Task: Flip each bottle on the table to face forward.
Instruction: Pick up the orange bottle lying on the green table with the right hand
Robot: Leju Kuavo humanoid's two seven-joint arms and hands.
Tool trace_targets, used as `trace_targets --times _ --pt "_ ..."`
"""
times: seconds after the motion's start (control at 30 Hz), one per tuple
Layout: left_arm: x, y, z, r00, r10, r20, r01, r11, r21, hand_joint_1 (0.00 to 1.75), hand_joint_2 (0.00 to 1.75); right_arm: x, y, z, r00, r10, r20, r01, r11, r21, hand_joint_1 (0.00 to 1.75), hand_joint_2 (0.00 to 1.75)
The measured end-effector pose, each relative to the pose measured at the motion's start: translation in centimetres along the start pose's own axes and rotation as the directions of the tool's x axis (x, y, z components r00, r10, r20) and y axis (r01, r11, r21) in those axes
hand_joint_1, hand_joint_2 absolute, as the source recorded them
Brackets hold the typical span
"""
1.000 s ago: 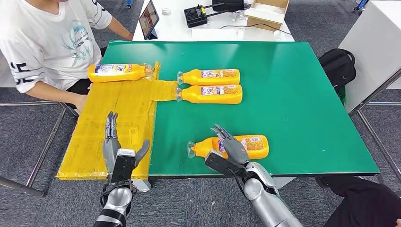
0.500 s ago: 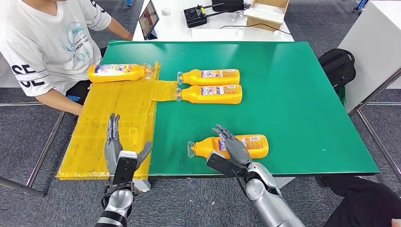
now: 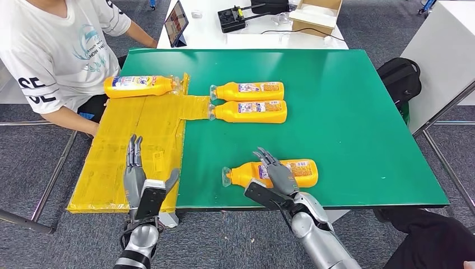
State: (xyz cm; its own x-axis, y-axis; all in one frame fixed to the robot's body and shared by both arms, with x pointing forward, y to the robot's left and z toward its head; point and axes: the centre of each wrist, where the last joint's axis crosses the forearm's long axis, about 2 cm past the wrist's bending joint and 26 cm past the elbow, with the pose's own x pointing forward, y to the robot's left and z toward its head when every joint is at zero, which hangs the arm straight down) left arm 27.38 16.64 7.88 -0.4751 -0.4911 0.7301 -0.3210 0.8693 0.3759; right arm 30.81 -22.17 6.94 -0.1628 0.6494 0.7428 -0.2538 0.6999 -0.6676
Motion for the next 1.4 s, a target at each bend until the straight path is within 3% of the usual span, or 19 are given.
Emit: trace_targets --times 0.4,0.87,1.4 --pt "-0.5 -0.6 2.8 0.991 0.086 -0.104 -0.093 0.994 -0.065 0.00 1.75 -2.3 -4.3 -0.4 0.983 0.155 -0.103 -0.156 0.988 -0.004 0.00 1.75" --pt "-0.5 -0.7 3.3 0.988 0.097 -0.119 -0.105 0.993 -0.060 0.00 1.75 -2.9 -5.4 -0.8 0.975 0.184 -0.125 -0.181 0.983 0.034 0.00 1.75" --pt "-0.3 -0.9 3.3 0.986 0.112 -0.125 -0.119 0.992 -0.049 0.00 1.75 -4.9 -8.9 -1.3 0.959 0.194 -0.207 -0.169 0.977 0.133 0.00 1.75"
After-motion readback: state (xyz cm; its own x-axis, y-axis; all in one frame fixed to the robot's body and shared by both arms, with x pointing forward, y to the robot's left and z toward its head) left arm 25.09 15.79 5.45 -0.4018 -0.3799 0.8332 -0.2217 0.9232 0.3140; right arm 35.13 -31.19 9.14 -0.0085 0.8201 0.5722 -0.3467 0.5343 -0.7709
